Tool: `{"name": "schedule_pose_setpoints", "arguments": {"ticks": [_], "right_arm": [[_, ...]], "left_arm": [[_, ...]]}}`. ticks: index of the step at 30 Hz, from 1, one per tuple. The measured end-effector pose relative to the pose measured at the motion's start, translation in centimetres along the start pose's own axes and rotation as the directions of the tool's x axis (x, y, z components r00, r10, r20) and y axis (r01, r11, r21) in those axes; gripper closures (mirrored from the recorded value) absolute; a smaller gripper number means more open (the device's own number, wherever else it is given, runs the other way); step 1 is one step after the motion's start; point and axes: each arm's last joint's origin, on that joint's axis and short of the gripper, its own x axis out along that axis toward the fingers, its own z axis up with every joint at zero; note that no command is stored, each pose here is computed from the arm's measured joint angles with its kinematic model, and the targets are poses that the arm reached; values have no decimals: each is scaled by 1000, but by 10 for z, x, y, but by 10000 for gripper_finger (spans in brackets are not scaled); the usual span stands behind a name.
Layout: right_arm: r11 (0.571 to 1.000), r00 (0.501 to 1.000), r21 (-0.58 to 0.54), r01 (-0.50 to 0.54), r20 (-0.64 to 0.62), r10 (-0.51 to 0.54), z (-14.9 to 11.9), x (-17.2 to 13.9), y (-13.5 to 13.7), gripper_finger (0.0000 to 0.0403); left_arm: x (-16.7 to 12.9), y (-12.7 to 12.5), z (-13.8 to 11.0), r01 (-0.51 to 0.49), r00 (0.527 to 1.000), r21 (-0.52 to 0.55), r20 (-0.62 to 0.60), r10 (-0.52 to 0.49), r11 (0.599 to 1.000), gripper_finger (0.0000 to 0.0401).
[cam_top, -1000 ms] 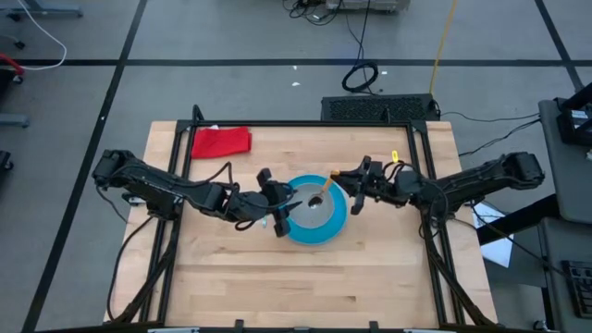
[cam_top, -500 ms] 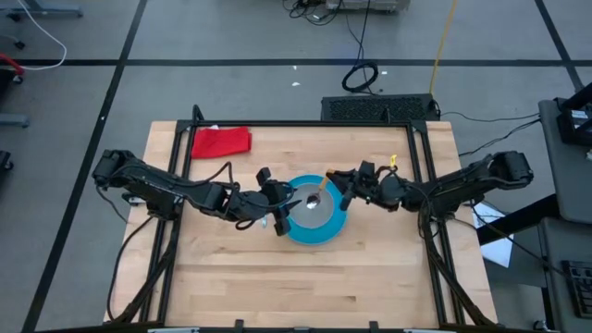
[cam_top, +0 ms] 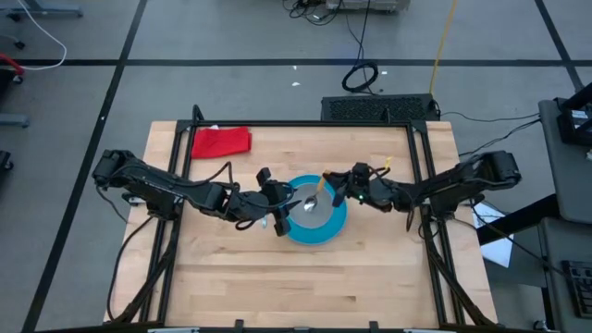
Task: Set table place
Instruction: Put the orange spoon into the gray bowl
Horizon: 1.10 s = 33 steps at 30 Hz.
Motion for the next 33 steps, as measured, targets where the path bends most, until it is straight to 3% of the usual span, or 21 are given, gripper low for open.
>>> {"name": "schedule_pose_setpoints", "arguments": {"ticks": [13, 33], "right_arm": [[999, 999, 20, 27, -35, -26, -15, 7, -5, 380], [997, 993, -5, 73, -96, -74, -22, 6, -11, 305]], "left_arm": [[0, 0, 0, 8, 1000, 1, -2, -8, 1000, 245], [0, -1, 0, 11, 1000, 0, -2, -11, 1000, 245]]}}
